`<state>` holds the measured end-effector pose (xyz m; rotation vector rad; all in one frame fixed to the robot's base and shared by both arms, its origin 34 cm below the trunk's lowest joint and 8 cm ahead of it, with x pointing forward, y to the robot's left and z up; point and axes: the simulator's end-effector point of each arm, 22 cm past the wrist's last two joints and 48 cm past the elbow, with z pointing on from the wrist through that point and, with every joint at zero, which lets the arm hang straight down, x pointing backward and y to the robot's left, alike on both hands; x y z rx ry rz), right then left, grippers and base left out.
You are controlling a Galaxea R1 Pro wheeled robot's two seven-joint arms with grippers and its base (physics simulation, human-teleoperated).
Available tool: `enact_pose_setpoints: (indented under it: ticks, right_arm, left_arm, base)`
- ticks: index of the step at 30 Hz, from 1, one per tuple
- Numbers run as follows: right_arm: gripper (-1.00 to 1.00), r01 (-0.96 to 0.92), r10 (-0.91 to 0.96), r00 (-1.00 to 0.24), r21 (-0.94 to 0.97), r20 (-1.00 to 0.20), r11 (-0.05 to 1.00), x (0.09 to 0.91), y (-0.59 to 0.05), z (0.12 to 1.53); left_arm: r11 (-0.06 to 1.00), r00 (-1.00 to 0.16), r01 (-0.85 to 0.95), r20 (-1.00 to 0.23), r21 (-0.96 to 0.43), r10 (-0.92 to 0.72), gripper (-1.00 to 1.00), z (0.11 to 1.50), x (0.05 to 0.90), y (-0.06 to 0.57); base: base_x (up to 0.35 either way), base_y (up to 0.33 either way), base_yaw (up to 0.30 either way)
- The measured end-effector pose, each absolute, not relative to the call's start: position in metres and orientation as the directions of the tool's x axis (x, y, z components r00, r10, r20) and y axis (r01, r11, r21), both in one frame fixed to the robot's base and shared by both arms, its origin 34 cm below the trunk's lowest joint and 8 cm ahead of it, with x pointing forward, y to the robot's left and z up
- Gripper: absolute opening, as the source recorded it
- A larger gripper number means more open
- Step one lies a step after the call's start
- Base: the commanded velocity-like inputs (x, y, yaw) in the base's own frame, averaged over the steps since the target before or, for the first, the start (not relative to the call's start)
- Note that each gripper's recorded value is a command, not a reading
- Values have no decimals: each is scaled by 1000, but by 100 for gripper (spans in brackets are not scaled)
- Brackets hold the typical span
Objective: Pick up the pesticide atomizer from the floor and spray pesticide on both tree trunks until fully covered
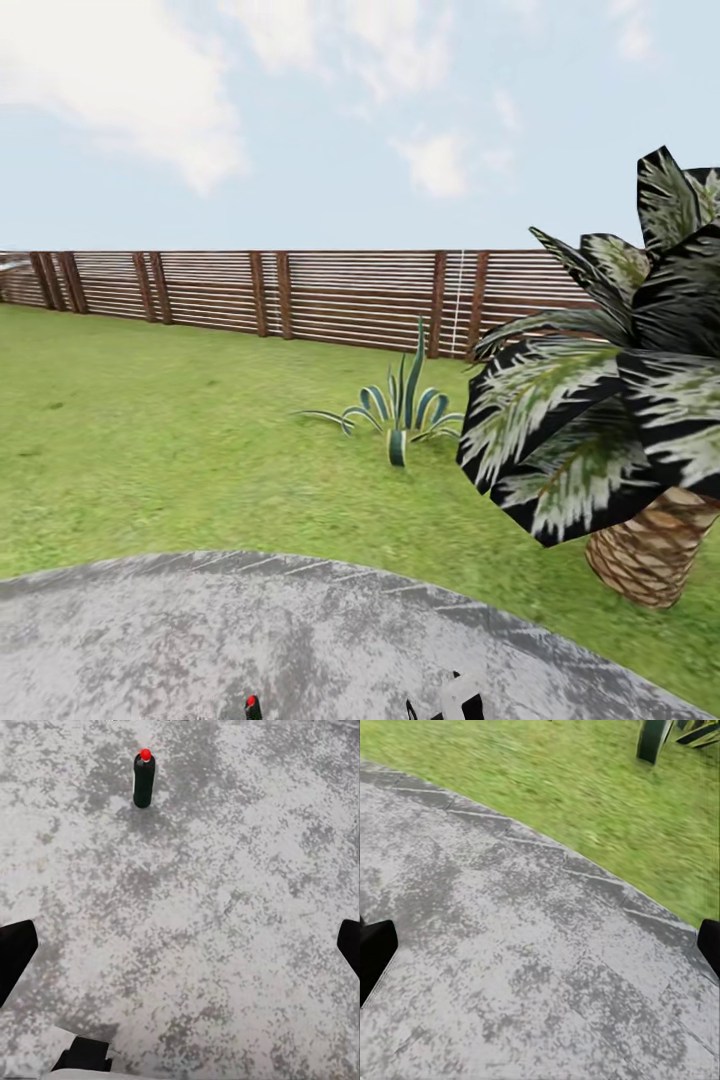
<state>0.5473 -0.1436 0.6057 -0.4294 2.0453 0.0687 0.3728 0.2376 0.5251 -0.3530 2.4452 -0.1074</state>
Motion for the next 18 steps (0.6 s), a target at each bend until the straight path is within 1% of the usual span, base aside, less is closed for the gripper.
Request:
enact_pose_setpoints:
  ticks: [18]
  right_arm:
    - [100, -337, -278, -457, -124, -845, 933, 537, -143, 597]
  left_arm:
    - [960, -746, -226, -604, -165, -280, 100, 526, 374, 238]
  base:
    - [0, 0, 295]
